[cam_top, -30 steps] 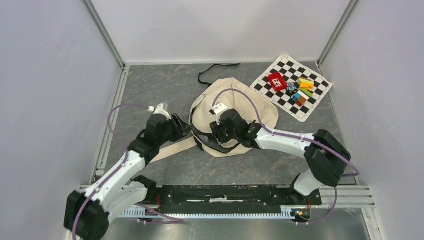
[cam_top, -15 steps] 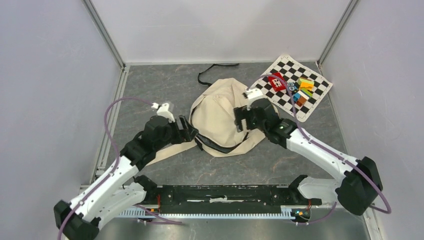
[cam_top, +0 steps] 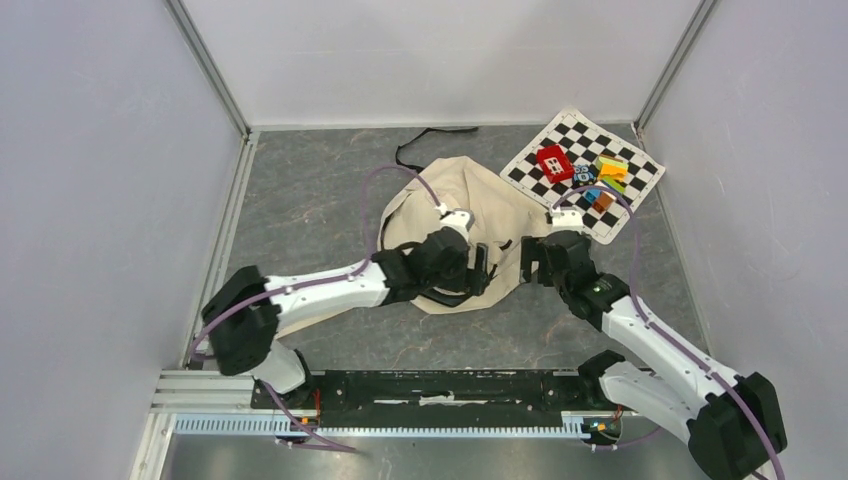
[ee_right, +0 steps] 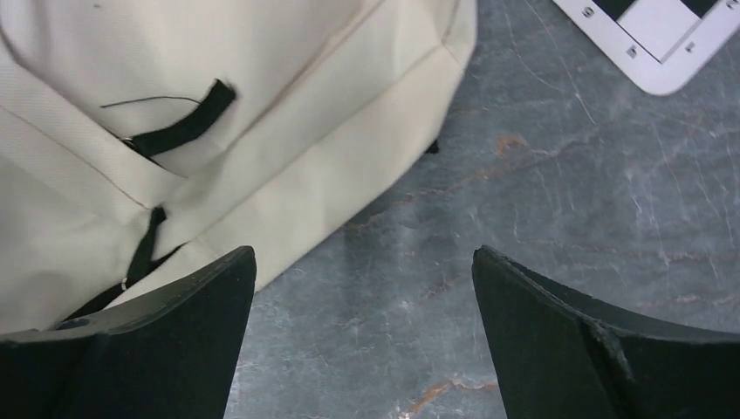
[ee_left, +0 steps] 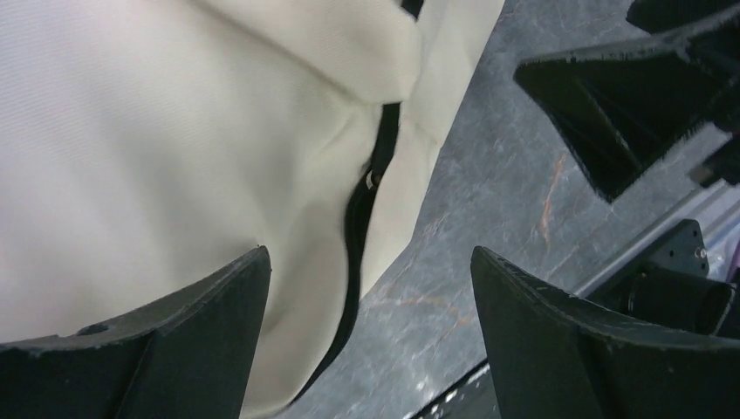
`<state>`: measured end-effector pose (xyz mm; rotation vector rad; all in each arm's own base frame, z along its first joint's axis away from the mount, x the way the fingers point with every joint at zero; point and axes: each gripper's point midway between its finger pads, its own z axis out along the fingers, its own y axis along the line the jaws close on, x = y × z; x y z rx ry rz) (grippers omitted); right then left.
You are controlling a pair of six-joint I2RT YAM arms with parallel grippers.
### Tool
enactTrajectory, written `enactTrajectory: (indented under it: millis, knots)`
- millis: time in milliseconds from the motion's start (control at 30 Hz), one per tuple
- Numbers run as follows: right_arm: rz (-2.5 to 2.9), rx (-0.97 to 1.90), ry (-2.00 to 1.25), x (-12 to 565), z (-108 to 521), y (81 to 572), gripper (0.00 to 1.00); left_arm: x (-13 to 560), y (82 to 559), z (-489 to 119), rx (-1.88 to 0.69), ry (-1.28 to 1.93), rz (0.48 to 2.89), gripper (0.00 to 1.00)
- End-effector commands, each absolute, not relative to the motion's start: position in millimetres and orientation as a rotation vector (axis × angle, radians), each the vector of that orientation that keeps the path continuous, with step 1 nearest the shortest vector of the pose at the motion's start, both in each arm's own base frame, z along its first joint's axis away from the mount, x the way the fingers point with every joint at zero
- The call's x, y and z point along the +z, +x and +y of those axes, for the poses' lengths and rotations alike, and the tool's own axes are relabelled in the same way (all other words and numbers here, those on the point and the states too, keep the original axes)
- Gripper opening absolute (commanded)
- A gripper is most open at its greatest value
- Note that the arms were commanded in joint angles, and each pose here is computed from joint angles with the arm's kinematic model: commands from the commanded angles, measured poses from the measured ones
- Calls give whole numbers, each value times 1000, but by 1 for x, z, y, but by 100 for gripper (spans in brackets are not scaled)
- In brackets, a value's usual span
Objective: Pack the student bag
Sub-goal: Zip the student bag at the center of the board.
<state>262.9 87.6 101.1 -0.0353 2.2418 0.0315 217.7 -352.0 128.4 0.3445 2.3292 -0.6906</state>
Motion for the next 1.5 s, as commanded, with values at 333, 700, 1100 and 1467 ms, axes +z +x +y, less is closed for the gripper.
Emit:
enactTrajectory:
  millis: [333,700,1100,1467]
  knots:
    - [2142,-133,242,87,30,253,98,91,262,-424,-402,390,2177,66]
    - [2182,-65,226,69,34,248,98,94,275,-422,-244,354,2112,43]
    - [2198,-38,216,63,39,248,98,67,267,-439,-287,420,2172,39]
    - [2214,-8,209,56,43,246,98,73,265,-428,-275,370,2176,3]
